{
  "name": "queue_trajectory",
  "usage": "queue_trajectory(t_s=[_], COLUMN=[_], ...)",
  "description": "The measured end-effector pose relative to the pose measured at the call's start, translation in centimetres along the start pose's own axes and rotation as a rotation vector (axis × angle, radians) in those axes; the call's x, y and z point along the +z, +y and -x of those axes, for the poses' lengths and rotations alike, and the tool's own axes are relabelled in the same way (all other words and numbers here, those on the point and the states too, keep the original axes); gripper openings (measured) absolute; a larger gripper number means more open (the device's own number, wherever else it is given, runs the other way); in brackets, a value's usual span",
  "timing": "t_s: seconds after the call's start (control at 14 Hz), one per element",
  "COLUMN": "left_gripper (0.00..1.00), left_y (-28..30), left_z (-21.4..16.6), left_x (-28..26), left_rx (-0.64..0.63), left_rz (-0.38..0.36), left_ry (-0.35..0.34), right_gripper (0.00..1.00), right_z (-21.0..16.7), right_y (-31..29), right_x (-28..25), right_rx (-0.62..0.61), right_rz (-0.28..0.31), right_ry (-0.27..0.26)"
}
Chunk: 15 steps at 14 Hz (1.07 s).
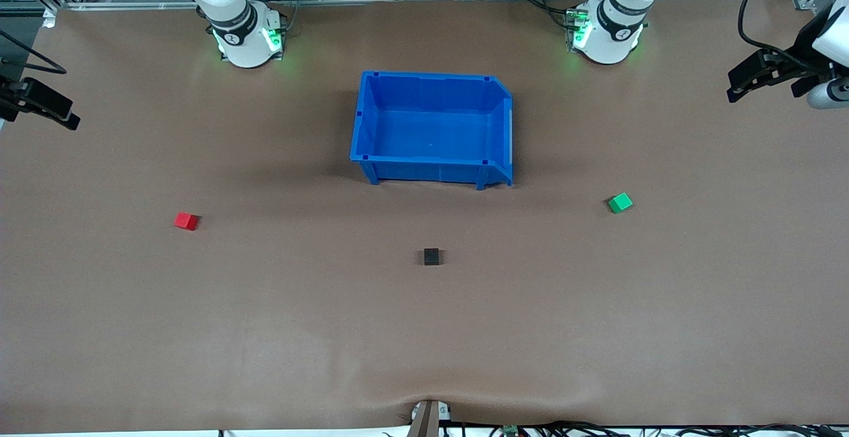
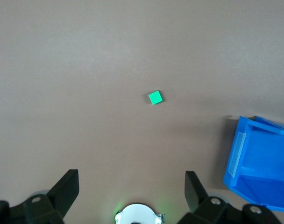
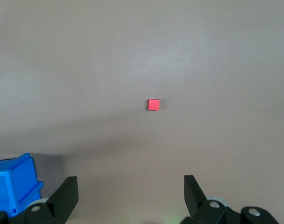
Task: Attach green and red cubes to black cube
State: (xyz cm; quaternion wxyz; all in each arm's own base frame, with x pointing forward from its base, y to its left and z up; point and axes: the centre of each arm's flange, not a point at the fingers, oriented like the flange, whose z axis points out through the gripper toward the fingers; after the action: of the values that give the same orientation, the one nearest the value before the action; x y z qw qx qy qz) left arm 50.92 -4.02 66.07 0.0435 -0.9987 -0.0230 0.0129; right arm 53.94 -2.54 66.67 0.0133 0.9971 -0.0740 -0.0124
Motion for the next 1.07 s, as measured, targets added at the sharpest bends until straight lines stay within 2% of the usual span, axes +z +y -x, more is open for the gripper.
queue_trajectory(t_s=[0.29, 0.43, 0.64, 0.86, 1.07], left_gripper=[1.00, 1.00, 1.00, 1.00, 1.00], left_y=[0.0, 0.0, 0.2, 0.3, 0.5], left_z=[0.0, 0.0, 0.0, -0.2, -0.4], left_x=[0.0, 0.0, 0.0, 0.4, 0.9], left_rx=[0.001, 0.002, 0.005, 0.007, 0.011], left_rz=[0.000, 0.000, 0.000, -0.001, -0.003], left_ry=[-0.001, -0.001, -0.001, -0.008, -0.025], right_gripper=[1.00, 1.00, 1.00, 1.00, 1.00], right_z=[-0.1, -0.6, -2.9, -4.5, -7.1], right_y=[0.0, 0.1, 0.5, 3.7, 5.3], right_x=[0.1, 1.0, 4.7, 7.5, 14.3], right_rx=[0.001, 0.005, 0.019, 0.078, 0.106], right_rz=[0.000, 0.004, 0.030, 0.040, 0.052], right_ry=[-0.001, -0.021, -0.086, -0.132, -0.248])
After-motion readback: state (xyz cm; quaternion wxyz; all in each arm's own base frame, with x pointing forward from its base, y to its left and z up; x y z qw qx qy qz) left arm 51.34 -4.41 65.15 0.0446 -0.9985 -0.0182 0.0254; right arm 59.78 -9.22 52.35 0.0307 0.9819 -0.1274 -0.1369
